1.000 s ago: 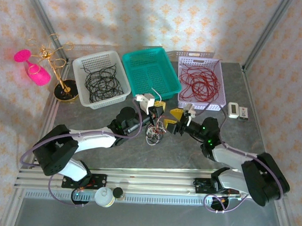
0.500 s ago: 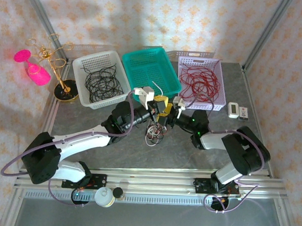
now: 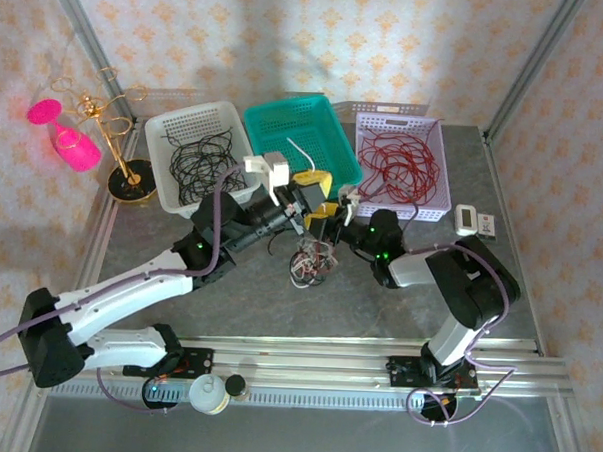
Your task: Untangle the cables
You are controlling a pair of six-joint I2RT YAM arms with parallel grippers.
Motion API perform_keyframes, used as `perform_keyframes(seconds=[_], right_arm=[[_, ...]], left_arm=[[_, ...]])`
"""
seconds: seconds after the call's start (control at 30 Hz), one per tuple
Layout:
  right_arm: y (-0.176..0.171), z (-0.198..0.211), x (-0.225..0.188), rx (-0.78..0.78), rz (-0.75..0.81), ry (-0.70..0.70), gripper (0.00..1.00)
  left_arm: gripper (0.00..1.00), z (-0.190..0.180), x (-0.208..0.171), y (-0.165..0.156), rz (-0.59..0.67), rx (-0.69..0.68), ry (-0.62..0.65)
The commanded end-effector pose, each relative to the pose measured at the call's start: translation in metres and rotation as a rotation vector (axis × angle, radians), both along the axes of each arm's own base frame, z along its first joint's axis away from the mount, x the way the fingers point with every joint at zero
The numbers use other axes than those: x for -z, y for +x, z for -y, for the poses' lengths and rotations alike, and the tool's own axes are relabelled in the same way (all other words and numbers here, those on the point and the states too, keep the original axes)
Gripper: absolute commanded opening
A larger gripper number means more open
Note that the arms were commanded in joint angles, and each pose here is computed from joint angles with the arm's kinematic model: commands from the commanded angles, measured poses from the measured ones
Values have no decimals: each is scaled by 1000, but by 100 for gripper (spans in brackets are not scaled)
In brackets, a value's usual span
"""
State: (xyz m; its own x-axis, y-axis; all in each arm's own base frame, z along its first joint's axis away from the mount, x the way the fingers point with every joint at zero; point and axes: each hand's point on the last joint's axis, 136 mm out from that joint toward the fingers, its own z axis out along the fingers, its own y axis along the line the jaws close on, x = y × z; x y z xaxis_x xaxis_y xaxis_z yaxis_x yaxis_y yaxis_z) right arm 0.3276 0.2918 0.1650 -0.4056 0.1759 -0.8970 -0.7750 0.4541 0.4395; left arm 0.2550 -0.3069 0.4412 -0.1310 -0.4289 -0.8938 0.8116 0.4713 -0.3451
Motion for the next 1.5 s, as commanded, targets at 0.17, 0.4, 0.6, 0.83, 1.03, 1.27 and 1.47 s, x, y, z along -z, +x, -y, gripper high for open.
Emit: perform_keyframes(seconds=[0.17,0.4,0.6,0.83,1.03,1.27,1.47], right_arm=[[22,-3,48,73,-226,-52,40],[22,1,60,106,-269,-57,42],[20,7,71,131,-298,-76,45],[23,9,77,157,-313,-85,50],[24,9,79,160,-315,-92,50],[29,13,94,209,-337,-194,51],[25,31,125,274,-398,-377,53]], left_arm=[[0,-28,-83,-9,6,-65,-60],[0,-43,-130,-6,61,-159,-16],[0,-57,-166,3,129,-278,32],[0,-78,-207,8,232,-415,65],[0,-94,-244,11,330,-537,72],[0,-102,-291,4,458,-608,47],[0,-113,-317,-3,529,-663,15]])
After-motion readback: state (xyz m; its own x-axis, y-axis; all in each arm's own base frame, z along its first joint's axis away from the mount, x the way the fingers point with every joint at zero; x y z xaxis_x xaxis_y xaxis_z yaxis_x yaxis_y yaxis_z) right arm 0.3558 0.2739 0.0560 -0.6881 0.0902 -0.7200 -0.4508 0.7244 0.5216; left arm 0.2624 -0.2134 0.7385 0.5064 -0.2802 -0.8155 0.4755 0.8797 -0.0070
